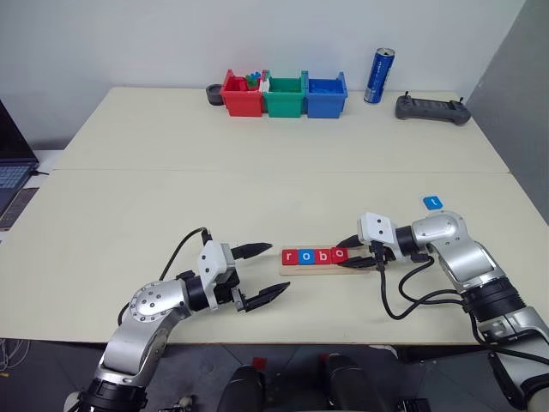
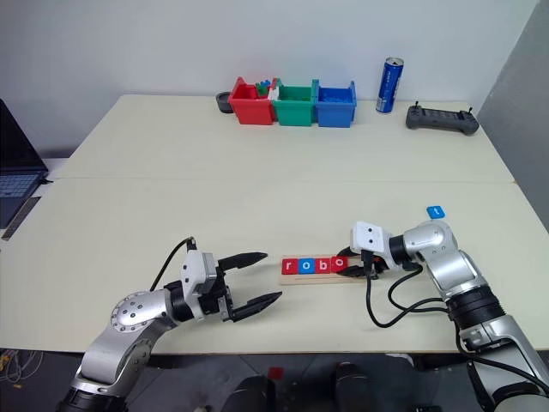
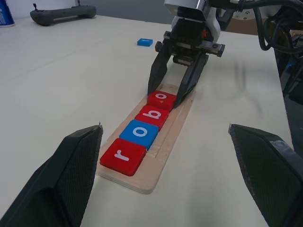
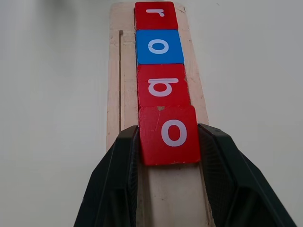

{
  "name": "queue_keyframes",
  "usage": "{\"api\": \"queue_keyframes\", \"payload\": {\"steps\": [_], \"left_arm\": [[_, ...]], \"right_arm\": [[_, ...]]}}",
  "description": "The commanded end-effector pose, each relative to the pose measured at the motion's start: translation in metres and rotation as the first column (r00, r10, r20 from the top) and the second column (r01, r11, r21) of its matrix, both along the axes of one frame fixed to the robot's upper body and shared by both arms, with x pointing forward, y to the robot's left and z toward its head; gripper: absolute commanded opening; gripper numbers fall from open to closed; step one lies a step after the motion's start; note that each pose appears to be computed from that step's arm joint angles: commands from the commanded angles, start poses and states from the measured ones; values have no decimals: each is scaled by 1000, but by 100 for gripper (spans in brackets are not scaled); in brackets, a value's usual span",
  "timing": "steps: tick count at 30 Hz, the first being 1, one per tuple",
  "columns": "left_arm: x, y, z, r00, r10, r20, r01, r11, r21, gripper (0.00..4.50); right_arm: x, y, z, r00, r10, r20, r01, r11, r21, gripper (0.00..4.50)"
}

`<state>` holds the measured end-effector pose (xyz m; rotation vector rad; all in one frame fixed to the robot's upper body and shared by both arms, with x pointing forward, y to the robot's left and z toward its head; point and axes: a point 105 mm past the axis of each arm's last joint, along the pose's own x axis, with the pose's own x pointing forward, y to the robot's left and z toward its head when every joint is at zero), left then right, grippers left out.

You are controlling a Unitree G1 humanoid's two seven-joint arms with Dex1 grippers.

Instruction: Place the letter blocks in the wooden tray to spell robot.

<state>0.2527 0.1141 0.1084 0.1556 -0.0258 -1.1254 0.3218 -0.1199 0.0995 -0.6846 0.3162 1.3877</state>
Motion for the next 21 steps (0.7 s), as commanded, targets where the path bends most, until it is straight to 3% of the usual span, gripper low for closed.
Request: {"api": "queue_keyframes", "payload": {"steps": [1,6,13,17,21], "left_arm": [[0,0,11,999,2,52,-1,1000,-6,450],[0,0,10,999,1,51,-1,1000,-5,450],[0,1,10,999,0,50,0,1000,-5,450],[-1,0,10,999,-1,51,2,1000,-10,450],[0,-5,11,999,-6,50,7,1000,-24,450]], "right_arm": [[4,2,14,1000,9,27,-9,1000,6,275],[5,-1,17,1000,-1,28,1,1000,10,449],[9,-9,35,997,-71,34,69,996,60,449],[15,-30,54,974,-220,46,213,969,127,449],[28,-68,74,859,-509,56,482,840,251,449]]}}
